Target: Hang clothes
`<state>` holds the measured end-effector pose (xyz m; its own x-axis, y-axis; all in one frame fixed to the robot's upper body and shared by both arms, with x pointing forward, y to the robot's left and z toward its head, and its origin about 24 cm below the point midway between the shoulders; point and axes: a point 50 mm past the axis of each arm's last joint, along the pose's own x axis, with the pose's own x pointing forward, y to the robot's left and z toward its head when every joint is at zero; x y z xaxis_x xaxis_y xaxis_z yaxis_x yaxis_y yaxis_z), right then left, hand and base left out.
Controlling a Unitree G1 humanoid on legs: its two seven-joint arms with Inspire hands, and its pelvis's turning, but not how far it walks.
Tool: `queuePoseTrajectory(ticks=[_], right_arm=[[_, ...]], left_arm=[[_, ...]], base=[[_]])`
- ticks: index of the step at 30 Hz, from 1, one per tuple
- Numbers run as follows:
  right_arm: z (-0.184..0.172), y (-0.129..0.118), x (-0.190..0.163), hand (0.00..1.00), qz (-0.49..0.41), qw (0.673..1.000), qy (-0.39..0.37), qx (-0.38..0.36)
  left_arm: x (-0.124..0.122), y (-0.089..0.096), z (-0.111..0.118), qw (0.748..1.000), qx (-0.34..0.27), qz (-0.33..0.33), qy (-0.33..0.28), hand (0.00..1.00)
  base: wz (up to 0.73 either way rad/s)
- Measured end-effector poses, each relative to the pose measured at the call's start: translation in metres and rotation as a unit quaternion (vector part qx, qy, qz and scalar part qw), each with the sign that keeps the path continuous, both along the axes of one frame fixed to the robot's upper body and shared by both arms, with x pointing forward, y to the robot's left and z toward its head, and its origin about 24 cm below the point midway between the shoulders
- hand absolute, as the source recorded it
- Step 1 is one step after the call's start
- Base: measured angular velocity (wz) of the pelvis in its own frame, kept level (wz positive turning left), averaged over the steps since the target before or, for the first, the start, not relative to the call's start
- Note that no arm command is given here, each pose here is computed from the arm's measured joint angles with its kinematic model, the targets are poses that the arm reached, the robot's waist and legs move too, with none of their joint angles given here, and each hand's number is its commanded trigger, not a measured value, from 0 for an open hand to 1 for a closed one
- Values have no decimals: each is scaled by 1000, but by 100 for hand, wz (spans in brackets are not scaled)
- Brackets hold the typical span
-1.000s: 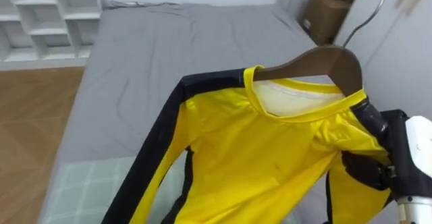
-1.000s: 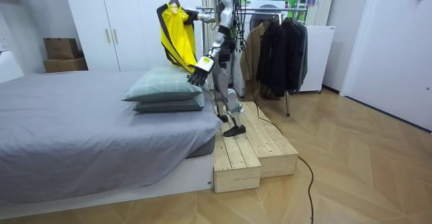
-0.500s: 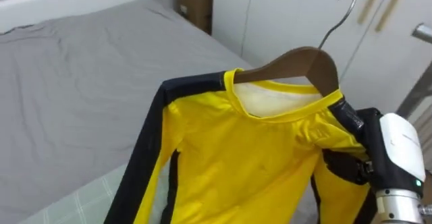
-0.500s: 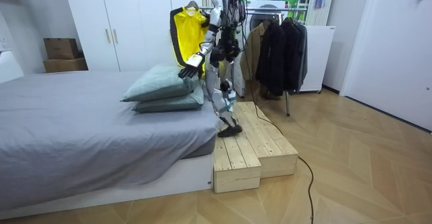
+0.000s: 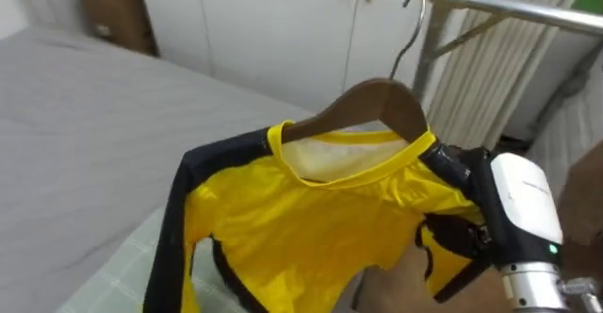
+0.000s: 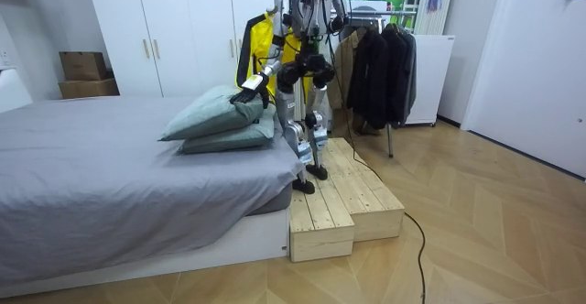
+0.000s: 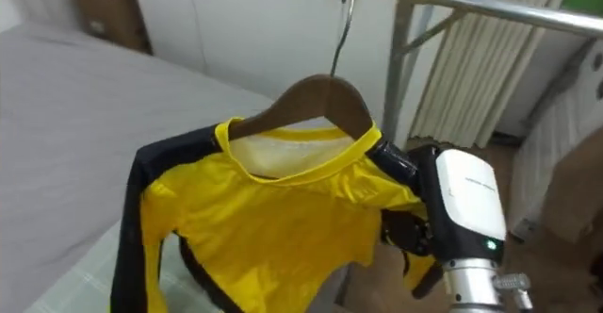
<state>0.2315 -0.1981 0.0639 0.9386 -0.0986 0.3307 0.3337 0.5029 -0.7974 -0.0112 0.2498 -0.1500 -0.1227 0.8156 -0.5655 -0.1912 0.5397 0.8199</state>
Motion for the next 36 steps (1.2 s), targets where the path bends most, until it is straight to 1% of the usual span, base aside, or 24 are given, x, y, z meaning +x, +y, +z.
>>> queuePoseTrajectory(ticks=[1,2,4,6,9,14,15,18,24,30,34,36], right_arm=[[5,-1,4,100,0,1000,-12,3],[7,0,4,100,0,1000,-14,8],[5,1,3,100,-8,1000,-8,21],[3,-3,-1,100,-22,1000,3,22],[1,-2,-6,100,-28,999,15,28],[-4,1,-7,100,-26,998,41,37],[-4,-1,-8,100,-27,998,44,33],[1,2,-4,100,-19,999,29,34],[9,-2,-8,100,-25,999,14,35],[12,-3,-9,100,-26,999,9,33],[12,-3,-9,100,-27,999,9,26],[12,-3,-9,100,-27,999,9,25]], left_arm=[[-1,-5,-2,1000,-10,6,0,0],[-2,-6,-2,1000,-12,11,-1,0],[-2,-5,-1,1000,-6,19,-2,0],[-1,-5,-1,1000,0,25,-4,0],[-3,-5,0,999,15,44,-3,0],[-17,-6,-1,998,7,59,23,0],[-19,-7,-2,998,4,60,27,0],[-18,1,0,998,7,59,23,0],[-20,3,0,997,0,72,17,0],[-15,4,2,997,10,71,-2,0],[-4,3,4,997,21,68,-25,0],[-6,2,4,997,21,68,-23,0]], base=[[-76],[-99],[-51],[-47],[-87],[-84],[-22],[-8],[-17],[2],[10],[0]])
